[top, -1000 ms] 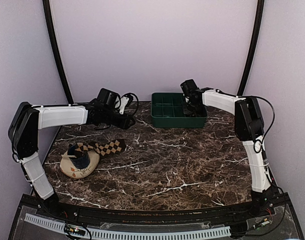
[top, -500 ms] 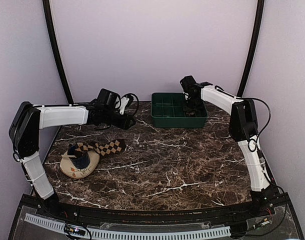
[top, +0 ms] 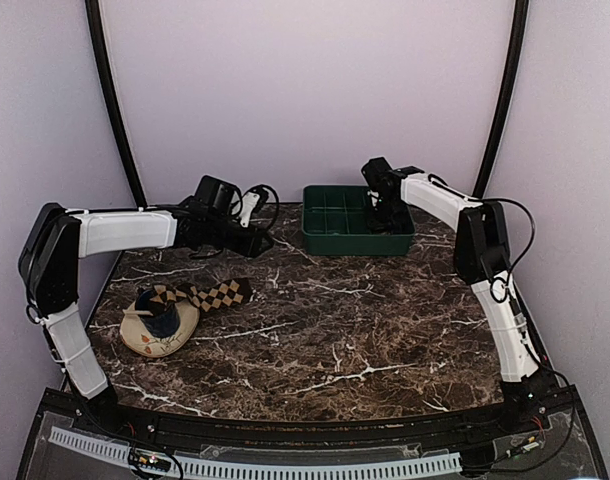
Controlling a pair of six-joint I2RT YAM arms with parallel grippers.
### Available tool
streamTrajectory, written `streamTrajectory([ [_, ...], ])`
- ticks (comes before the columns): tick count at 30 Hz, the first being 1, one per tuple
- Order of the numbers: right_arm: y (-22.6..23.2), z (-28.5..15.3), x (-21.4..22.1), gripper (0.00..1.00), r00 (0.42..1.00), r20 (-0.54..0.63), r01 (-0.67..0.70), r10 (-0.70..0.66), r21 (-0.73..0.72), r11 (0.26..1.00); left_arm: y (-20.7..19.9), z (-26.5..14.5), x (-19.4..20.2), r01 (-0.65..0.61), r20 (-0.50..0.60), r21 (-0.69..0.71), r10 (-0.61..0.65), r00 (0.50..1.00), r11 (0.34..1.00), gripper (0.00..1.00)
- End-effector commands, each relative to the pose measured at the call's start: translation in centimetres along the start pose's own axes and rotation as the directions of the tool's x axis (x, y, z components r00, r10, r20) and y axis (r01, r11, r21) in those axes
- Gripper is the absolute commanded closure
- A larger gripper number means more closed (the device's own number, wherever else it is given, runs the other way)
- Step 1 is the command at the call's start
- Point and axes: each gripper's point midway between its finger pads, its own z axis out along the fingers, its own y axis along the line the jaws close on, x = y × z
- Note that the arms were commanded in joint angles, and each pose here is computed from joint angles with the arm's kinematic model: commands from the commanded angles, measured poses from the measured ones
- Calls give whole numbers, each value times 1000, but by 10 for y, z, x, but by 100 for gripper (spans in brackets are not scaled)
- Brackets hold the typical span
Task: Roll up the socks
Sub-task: Place the sock in the storage box.
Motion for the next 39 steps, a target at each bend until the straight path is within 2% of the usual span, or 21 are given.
streamTrajectory([
  [1,-3,21,25,100,994,-108,-1,0,-6,1000,-1,-1,-10,6,14,20,-6,1000,1000,61],
  [9,-4,38,34,100,990,-139,-14,12,-11,1000,0,3,-7,7,1,24,-7,1000,1000,61],
  [13,-5,36,28,99,993,-118,-23,21,-14,1000,0,3,-7,4,-1,20,-4,1000,1000,61],
  [16,-4,20,10,77,998,-52,-39,37,-34,999,0,4,-6,4,-3,19,-4,1000,1000,61],
  [20,-7,-4,-12,61,998,29,-61,62,-43,997,1,4,-6,6,-4,19,-6,1000,1000,61],
  [23,-8,-16,-22,55,996,56,-67,70,-57,996,-1,4,-6,8,-4,24,-8,1000,1000,61],
  [39,-8,-41,-35,48,990,111,-74,84,-90,993,-2,-4,-14,13,12,22,-13,1000,1000,61],
])
